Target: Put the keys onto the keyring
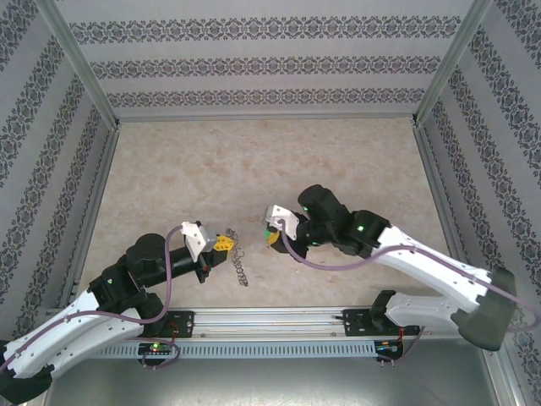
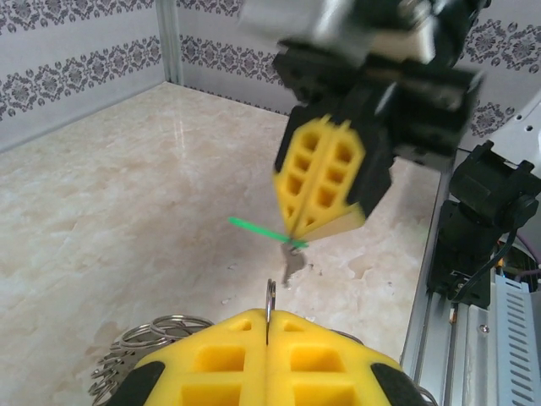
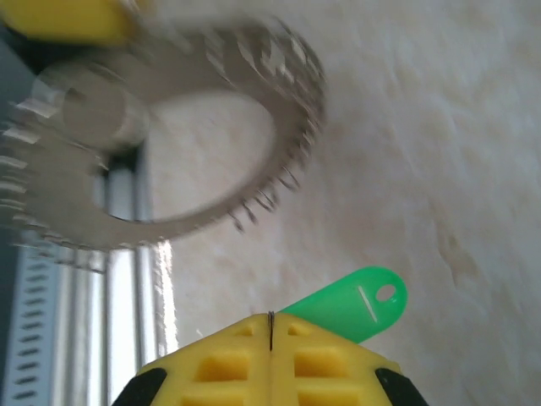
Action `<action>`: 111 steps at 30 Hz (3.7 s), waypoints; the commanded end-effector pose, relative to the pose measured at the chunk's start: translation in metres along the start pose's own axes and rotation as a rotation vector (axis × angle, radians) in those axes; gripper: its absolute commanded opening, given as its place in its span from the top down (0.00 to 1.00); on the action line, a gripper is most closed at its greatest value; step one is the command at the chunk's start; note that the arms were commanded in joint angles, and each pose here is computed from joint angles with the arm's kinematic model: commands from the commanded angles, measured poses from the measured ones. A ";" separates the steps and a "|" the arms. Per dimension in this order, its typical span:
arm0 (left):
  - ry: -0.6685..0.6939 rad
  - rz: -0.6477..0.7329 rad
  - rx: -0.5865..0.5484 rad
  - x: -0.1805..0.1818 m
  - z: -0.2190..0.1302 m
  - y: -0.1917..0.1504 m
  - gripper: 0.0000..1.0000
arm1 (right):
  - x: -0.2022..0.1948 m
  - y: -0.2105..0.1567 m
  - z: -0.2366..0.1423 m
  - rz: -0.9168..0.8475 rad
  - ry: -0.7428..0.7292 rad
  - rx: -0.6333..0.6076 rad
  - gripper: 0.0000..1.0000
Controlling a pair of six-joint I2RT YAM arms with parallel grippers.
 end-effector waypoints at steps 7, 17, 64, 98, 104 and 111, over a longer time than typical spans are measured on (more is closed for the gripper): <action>-0.065 0.048 -0.102 -0.009 -0.008 0.031 1.00 | -0.010 0.017 -0.009 0.027 -0.008 -0.079 1.00; -0.030 0.013 -0.064 -0.005 -0.006 0.018 1.00 | -0.089 -0.050 0.053 0.453 -0.166 0.206 1.00; -0.010 0.006 -0.089 -0.003 -0.011 0.019 1.00 | -0.131 -0.140 0.109 0.543 -0.393 0.508 0.74; -0.019 0.009 -0.093 -0.005 -0.012 0.020 1.00 | -0.056 -0.048 0.063 0.359 -0.120 0.197 1.00; -0.027 0.025 -0.077 -0.005 -0.011 0.020 1.00 | 0.010 -0.006 0.018 0.074 0.074 -0.003 1.00; -0.070 0.054 -0.071 -0.010 -0.007 0.024 1.00 | 0.049 0.020 -0.021 -0.069 0.178 -0.165 1.00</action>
Point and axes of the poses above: each hand's point on the last joint's axis, 136 mm out from that joint toward the fingers, its own z axis out along the fingers, its own x axis along the line the jaws close on, y = z × x, the point moved 1 cm from there along -z, back along the fingers, and after that the axes turned 15 degrees about z, right-handed, at the moved point
